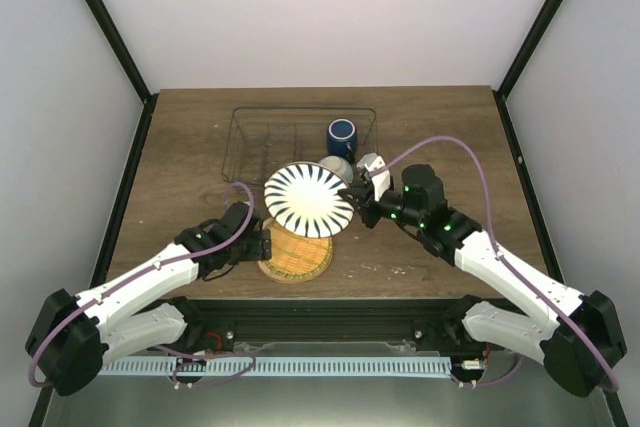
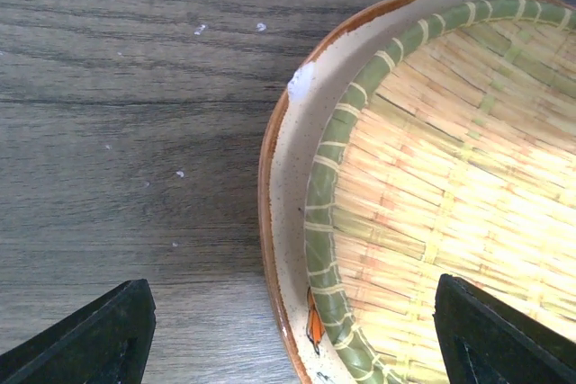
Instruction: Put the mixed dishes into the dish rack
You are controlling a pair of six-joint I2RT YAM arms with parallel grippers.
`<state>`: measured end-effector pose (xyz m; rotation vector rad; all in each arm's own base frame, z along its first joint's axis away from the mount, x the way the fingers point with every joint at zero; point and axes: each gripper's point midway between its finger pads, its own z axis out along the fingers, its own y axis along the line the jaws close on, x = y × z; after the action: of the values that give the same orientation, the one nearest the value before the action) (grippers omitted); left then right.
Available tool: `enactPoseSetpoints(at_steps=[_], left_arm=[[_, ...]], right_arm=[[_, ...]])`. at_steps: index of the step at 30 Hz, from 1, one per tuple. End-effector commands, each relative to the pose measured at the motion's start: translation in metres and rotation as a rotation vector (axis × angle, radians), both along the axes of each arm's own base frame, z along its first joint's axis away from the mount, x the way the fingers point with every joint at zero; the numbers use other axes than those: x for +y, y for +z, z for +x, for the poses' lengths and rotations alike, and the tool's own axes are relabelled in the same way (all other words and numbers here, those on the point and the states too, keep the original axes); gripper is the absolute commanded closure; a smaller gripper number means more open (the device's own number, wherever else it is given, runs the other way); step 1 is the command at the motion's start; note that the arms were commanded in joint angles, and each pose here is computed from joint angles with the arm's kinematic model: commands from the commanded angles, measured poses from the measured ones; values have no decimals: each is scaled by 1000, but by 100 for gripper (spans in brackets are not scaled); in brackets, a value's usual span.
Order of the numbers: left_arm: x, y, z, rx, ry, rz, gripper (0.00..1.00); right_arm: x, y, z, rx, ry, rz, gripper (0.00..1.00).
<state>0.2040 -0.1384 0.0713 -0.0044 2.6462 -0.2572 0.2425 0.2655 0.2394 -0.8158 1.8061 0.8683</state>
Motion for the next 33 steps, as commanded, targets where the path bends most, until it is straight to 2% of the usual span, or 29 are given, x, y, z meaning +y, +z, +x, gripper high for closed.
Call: enactPoseSetpoints(at_steps=[1, 8, 18, 26, 33], left_arm=[[-8, 10, 3, -20, -27, -43, 13], [-12, 3, 1, -4, -47, -50, 13], [-17, -5, 0, 11, -79, -61, 14], [-22, -13, 1, 17, -113, -71, 14], [-31, -29, 1, 44, -153, -80, 14]], right_arm=[[-5, 63, 20, -275, -95, 84, 99], [-10, 100, 45, -508, -190, 70, 99], [3, 143, 78, -768, -221, 67, 99], [11, 170, 111, -907, -183, 52, 99], [25, 170, 135, -1057, -139, 31, 99]])
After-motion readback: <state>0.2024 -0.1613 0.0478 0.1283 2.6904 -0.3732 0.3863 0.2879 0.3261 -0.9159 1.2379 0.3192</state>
